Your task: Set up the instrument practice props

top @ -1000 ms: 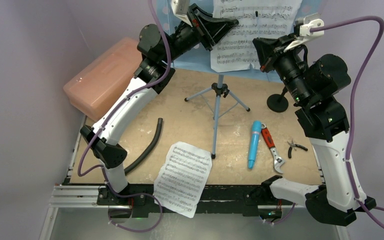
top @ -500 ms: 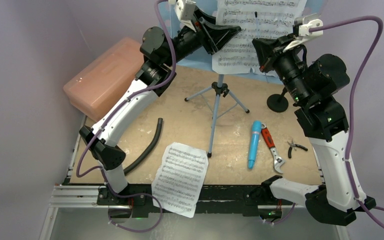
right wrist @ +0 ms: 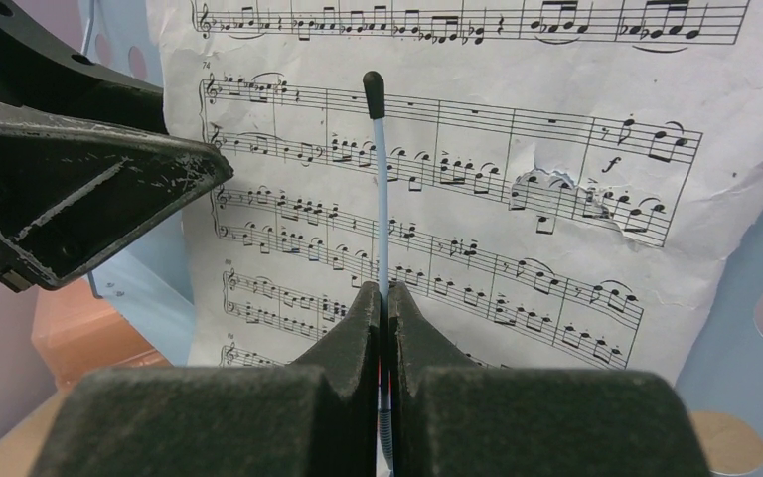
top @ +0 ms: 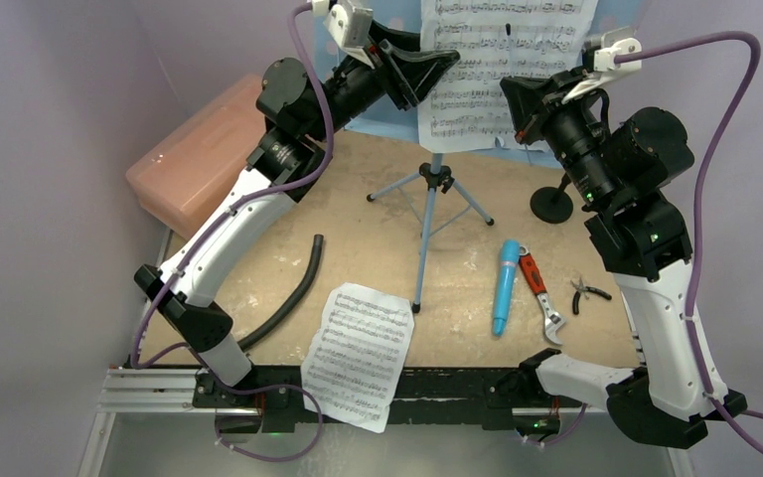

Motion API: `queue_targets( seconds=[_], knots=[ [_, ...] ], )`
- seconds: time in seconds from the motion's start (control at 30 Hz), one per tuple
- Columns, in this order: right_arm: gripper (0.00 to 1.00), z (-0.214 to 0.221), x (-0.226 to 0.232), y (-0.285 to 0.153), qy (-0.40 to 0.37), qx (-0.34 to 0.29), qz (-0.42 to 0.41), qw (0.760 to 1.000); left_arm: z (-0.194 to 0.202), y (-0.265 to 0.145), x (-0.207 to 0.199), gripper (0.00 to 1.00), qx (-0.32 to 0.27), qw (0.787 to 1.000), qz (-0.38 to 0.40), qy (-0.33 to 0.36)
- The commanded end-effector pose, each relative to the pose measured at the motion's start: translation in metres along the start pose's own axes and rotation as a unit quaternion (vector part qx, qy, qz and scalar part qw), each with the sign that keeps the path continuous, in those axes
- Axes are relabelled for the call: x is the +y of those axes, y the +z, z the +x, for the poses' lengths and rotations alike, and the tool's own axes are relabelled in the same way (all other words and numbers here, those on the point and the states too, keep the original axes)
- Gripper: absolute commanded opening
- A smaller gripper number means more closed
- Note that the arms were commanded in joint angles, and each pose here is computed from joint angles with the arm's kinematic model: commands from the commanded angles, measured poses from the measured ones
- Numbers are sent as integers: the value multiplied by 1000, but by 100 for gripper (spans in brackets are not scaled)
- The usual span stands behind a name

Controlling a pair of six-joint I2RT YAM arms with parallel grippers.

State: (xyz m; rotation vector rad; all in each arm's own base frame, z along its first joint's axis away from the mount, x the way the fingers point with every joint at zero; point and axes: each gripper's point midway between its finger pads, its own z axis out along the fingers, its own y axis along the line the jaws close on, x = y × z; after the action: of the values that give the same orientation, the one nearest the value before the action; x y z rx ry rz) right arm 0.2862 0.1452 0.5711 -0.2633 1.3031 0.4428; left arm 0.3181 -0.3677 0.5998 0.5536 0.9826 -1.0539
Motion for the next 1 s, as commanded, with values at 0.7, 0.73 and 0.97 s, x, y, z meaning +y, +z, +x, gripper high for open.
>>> queue_targets(
  seconds=[0.7,0.73,0.97],
  knots=[
    [0,-23,9,-4,15,-39,-20,999,-23,9,-16,0,-33,998,51,13],
    [0,-23,9,-4,16,-39,-20,999,-23,10,-17,0,-35,998,54,11],
    [0,-24,13,-4,18,-41,-31,999,-22,18,-22,0,-44,997,70,-5]
  ],
)
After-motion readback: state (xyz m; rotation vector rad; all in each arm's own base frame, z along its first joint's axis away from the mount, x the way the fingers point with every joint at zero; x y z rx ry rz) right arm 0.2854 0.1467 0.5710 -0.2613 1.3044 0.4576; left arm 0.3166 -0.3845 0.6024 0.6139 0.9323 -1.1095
